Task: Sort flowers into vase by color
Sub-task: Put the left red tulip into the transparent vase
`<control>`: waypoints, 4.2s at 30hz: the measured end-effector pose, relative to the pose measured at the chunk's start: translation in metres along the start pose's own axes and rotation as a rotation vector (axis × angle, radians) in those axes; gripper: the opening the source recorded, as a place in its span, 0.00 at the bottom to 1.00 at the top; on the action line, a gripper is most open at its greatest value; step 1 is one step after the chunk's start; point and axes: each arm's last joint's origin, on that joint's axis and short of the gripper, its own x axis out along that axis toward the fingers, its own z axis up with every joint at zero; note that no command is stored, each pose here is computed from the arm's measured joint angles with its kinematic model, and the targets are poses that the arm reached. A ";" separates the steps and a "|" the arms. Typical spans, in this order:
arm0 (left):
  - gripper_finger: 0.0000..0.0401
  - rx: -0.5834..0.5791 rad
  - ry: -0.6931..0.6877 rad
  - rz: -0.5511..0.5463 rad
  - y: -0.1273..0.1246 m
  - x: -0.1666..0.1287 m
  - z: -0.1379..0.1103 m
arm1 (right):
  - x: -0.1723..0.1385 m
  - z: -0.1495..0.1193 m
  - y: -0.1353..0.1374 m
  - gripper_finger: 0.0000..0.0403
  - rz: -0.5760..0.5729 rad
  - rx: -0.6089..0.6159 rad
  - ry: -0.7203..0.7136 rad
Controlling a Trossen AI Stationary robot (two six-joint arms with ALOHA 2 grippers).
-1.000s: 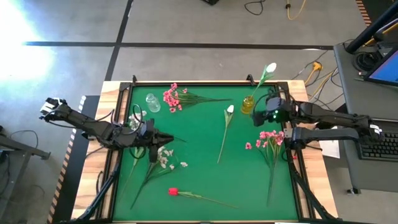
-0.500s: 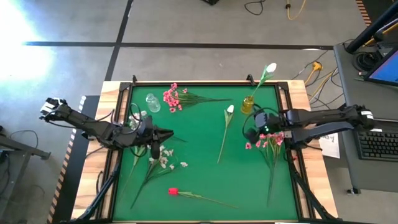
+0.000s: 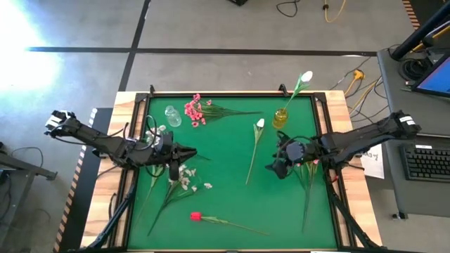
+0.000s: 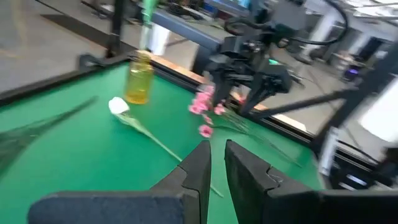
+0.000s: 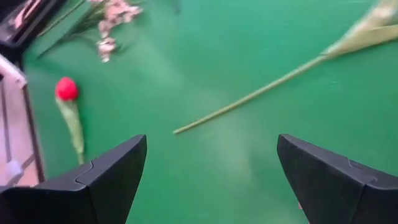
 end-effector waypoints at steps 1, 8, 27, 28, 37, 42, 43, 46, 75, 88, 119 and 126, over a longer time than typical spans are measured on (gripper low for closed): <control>0.09 -0.003 0.014 -0.032 -0.001 -0.001 0.000 | 0.003 -0.003 0.003 0.87 0.004 -0.012 0.011; 0.09 -0.128 0.164 -0.169 -0.003 -0.003 -0.006 | 0.026 -0.019 0.019 0.87 0.036 -0.011 0.065; 0.09 -0.549 0.844 -0.187 -0.017 -0.033 -0.053 | 0.025 -0.053 0.018 0.87 -0.029 0.232 0.455; 0.09 -0.556 0.852 -0.187 -0.019 -0.034 -0.054 | 0.025 -0.053 0.016 0.87 -0.044 0.232 0.461; 0.09 -0.509 0.803 -0.009 -0.038 -0.038 -0.040 | 0.024 -0.051 0.018 0.87 -0.042 0.204 0.449; 0.09 -0.398 0.894 0.234 -0.046 -0.036 -0.033 | 0.021 -0.046 0.024 0.87 -0.024 0.166 0.409; 0.09 -0.366 0.916 0.283 -0.047 -0.035 -0.033 | 0.021 -0.044 0.025 0.87 -0.020 0.156 0.401; 0.09 -0.269 0.961 0.386 -0.051 -0.032 -0.032 | 0.019 -0.041 0.029 0.87 -0.009 0.131 0.378; 0.38 -0.390 1.023 0.860 0.020 -0.050 -0.109 | 0.018 -0.038 0.032 0.87 0.010 0.043 0.353; 0.37 -0.346 1.010 0.982 0.019 -0.034 -0.136 | 0.018 -0.038 0.032 0.87 0.010 0.043 0.353; 0.00 -0.189 0.812 0.843 -0.031 -0.028 -0.058 | 0.018 -0.037 0.032 0.87 -0.001 -0.017 0.305; 0.00 -0.054 0.591 0.598 -0.056 -0.026 -0.007 | 0.017 -0.039 0.034 0.87 0.005 -0.082 0.295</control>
